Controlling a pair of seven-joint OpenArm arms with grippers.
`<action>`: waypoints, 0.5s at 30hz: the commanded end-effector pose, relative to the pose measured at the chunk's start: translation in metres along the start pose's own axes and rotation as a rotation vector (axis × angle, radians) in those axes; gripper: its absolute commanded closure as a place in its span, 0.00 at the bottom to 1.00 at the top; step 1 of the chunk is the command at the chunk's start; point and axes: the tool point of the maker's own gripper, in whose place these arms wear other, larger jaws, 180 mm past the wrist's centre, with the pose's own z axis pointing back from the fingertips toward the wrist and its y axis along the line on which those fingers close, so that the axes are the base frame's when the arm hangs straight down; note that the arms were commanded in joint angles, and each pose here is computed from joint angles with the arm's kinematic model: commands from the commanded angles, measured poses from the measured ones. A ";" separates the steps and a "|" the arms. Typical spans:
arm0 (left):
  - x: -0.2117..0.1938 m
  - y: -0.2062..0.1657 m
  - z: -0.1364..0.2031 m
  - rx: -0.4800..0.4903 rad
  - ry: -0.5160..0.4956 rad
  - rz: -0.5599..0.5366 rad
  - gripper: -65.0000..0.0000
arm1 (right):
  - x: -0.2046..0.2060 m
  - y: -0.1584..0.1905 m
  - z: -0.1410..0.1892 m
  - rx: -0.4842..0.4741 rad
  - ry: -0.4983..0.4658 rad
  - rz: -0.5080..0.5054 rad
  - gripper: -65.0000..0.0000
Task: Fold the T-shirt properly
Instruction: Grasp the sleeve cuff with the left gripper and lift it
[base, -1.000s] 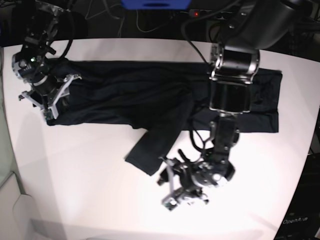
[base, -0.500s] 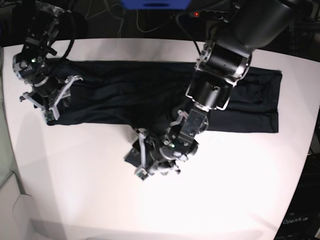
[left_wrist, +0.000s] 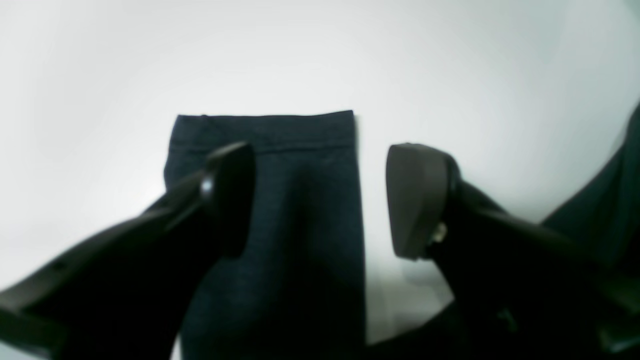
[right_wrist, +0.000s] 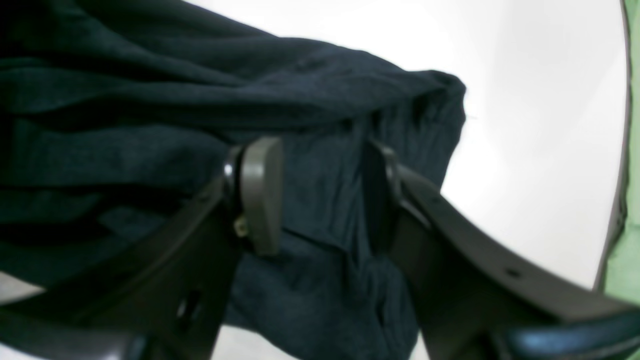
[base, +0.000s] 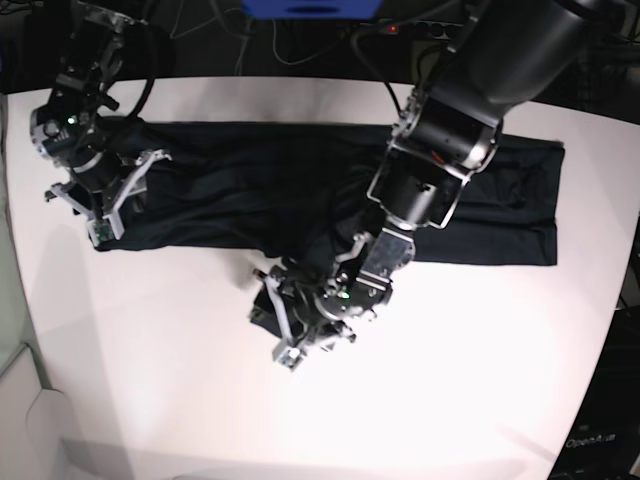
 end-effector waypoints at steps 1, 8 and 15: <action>0.031 -0.003 -0.001 -0.007 -0.071 -0.034 0.38 | 0.011 -0.005 0.003 -0.012 -0.035 0.003 0.58; 0.027 -0.017 -0.007 -0.059 -0.094 0.013 0.38 | 0.012 -0.007 0.002 -0.017 -0.006 0.003 0.58; 0.016 -0.018 -0.012 -0.013 -0.061 -0.019 0.38 | 0.012 -0.007 0.002 -0.017 -0.006 0.003 0.58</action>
